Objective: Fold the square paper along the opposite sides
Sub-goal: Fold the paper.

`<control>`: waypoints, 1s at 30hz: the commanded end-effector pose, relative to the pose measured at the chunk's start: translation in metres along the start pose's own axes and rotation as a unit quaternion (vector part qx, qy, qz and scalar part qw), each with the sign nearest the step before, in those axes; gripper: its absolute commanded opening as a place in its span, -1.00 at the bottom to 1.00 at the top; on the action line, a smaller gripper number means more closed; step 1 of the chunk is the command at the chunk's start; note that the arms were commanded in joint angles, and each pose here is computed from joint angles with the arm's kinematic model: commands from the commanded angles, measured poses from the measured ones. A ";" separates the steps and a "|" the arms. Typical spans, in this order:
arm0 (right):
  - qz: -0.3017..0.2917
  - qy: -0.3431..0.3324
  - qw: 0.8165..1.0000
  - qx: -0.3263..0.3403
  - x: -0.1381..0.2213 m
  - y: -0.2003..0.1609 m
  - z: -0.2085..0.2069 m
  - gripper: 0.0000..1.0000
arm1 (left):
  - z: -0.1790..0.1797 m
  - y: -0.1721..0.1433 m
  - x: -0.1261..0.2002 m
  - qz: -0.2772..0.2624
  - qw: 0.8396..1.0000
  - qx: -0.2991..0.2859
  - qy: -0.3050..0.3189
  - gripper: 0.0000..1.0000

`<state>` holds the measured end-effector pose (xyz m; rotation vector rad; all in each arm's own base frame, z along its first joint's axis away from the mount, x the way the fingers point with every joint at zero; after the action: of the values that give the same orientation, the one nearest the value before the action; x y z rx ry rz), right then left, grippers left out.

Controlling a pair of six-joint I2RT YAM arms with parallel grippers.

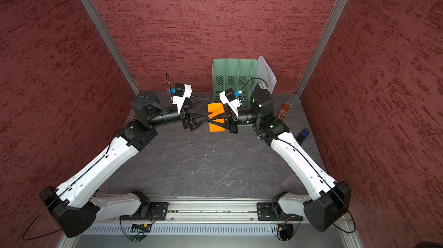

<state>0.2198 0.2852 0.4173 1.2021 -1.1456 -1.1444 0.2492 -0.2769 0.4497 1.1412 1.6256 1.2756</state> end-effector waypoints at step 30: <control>-0.006 0.008 1.000 0.009 -0.005 0.004 -0.001 -0.78 | -0.009 -0.008 -0.014 -0.024 0.998 0.024 -0.052 0.61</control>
<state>0.2234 0.2871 0.4146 1.1956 -1.1417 -1.1467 0.2491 -0.2959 0.4252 1.2406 1.6343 1.1421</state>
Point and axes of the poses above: each gripper's point midway between its finger pads, its own x axis back along the fingers, its own z axis along the line the jaws close on, y = z × x, the point moved 1 cm from there along x, back along the fingers, and after that the axes turned 9 degrees about x, right-handed, at the moved point
